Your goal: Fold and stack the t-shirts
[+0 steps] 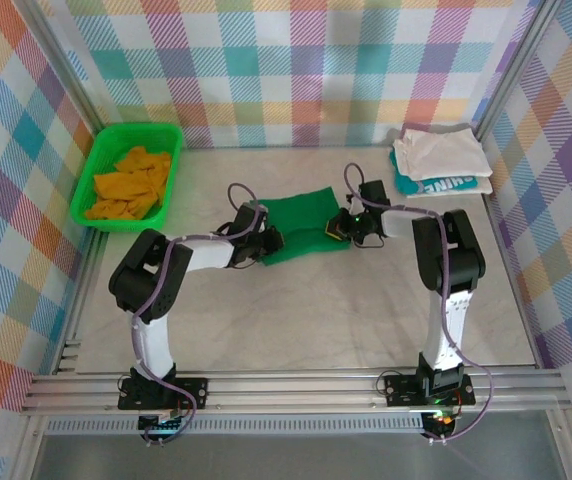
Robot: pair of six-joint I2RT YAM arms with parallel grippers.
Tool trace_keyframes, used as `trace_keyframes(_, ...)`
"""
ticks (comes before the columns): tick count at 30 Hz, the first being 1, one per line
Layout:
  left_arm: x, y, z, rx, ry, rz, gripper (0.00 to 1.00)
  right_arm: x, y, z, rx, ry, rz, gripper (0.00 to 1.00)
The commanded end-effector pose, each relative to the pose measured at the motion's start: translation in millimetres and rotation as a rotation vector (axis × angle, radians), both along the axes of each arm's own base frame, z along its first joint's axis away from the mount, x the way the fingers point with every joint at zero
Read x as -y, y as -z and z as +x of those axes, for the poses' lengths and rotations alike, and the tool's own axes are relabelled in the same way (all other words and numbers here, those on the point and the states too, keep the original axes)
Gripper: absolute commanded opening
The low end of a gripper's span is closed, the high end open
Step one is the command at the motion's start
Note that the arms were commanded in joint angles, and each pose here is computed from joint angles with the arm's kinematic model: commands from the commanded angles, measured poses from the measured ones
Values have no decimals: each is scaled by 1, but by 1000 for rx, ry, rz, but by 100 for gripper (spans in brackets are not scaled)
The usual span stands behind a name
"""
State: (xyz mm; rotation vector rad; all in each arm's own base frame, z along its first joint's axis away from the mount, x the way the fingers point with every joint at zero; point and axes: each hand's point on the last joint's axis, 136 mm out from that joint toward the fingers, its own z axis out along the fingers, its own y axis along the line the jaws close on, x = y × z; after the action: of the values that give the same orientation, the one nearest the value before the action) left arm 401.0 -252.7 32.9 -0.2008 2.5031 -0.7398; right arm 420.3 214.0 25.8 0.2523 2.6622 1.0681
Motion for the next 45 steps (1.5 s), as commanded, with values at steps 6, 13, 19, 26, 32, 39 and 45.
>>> trace_keyframes(6, -38, 12, -73, -140, 94, 147, 15, 12, 16, -102, -222, 38, -61, 0)
trace_keyframes(13, -34, -62, -46, 16, 78, 144, 16, 15, -50, -80, -50, 47, -74, 12)
trace_keyframes(19, -17, -74, -7, 70, 69, 147, 16, 36, -56, -51, -6, 107, -130, 47)
trace_keyframes(26, -28, -30, -2, -32, 13, 204, 16, 57, -39, -39, -27, 137, -183, 60)
trace_keyframes(32, -38, -8, -12, -63, -12, 220, 14, 42, -21, -42, -71, 50, -127, 65)
trace_keyframes(39, -40, 15, -21, -70, -23, 197, 10, 14, -16, -45, -66, -33, -6, 64)
trace_keyframes(45, -30, 22, -21, -76, 6, 185, 7, -9, -7, -46, -89, -85, 37, 58)
